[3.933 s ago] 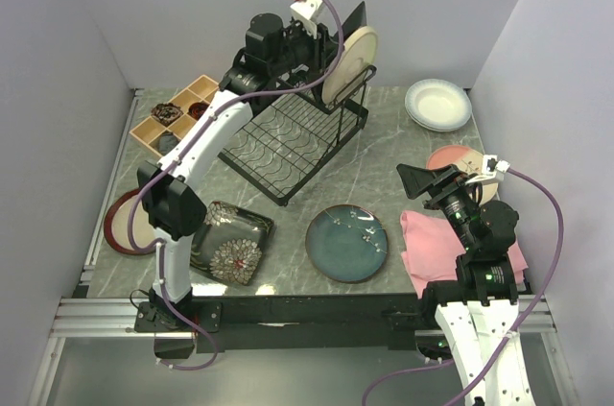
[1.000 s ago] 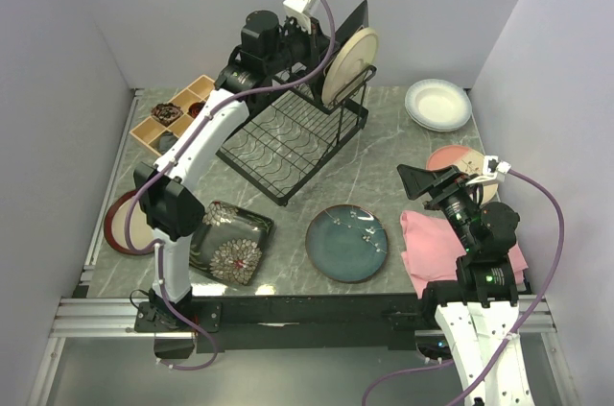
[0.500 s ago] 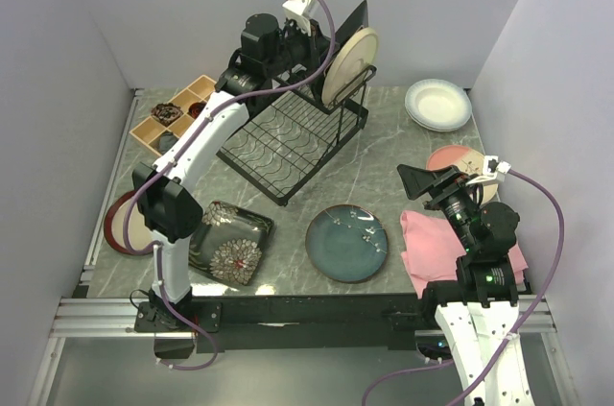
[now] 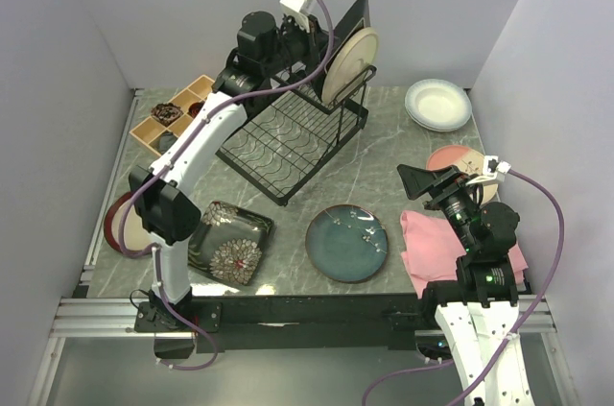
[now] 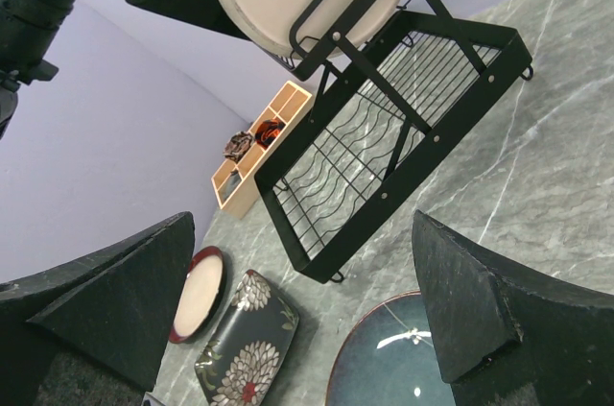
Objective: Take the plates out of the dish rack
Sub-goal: Unload the plate from the dish rack.
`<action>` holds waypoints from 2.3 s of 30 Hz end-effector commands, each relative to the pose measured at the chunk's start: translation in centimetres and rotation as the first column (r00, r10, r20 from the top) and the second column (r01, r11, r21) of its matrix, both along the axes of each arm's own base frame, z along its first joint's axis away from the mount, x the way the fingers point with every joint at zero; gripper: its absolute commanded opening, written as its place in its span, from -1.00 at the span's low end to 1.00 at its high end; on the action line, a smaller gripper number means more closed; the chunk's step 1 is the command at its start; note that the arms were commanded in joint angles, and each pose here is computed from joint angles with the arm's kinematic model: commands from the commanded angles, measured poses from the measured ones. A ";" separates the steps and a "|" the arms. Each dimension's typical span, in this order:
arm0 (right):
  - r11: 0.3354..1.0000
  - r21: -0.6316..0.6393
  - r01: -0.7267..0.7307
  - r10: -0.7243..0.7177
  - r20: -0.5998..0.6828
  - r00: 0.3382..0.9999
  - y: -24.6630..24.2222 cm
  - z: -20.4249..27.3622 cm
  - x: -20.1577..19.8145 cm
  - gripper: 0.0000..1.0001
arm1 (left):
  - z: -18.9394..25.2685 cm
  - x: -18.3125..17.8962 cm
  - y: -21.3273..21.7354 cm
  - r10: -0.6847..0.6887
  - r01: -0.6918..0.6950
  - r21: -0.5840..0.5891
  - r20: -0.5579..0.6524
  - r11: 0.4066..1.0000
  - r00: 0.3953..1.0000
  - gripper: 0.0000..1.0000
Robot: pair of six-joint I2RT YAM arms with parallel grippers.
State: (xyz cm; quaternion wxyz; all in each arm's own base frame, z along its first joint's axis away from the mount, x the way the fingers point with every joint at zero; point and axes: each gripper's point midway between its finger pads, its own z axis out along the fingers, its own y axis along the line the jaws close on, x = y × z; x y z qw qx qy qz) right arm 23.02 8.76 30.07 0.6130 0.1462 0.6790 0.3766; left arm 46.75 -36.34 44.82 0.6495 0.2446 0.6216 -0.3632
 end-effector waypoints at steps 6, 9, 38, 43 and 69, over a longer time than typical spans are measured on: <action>1.000 -0.011 -0.001 0.001 0.043 0.999 0.0 1.1 -0.1 1.00 | 17.9 -8.0 4.7 0.069 0.039 -0.233 0.439 0.972 0.896 -0.98; 1.000 -0.010 -0.001 0.002 0.046 0.999 0.0 1.1 -0.1 1.00 | 18.1 -8.2 4.9 0.076 0.036 -0.239 0.444 0.970 0.893 -0.98; 1.000 -0.012 0.005 -0.005 0.047 0.999 -0.1 1.2 -0.1 1.00 | 20.2 -8.9 7.0 0.169 0.012 -0.359 0.469 0.933 0.867 -0.98; 1.000 -0.014 0.002 -0.002 0.046 0.999 -0.1 1.2 -0.1 1.00 | 20.2 -8.7 7.3 0.185 -0.014 -0.338 0.479 0.941 0.858 -0.98; 1.000 -0.020 0.018 -0.017 0.033 0.999 -0.3 0.9 0.4 1.00 | 20.0 -11.9 10.3 0.271 -0.244 -0.132 0.635 0.961 0.723 -0.99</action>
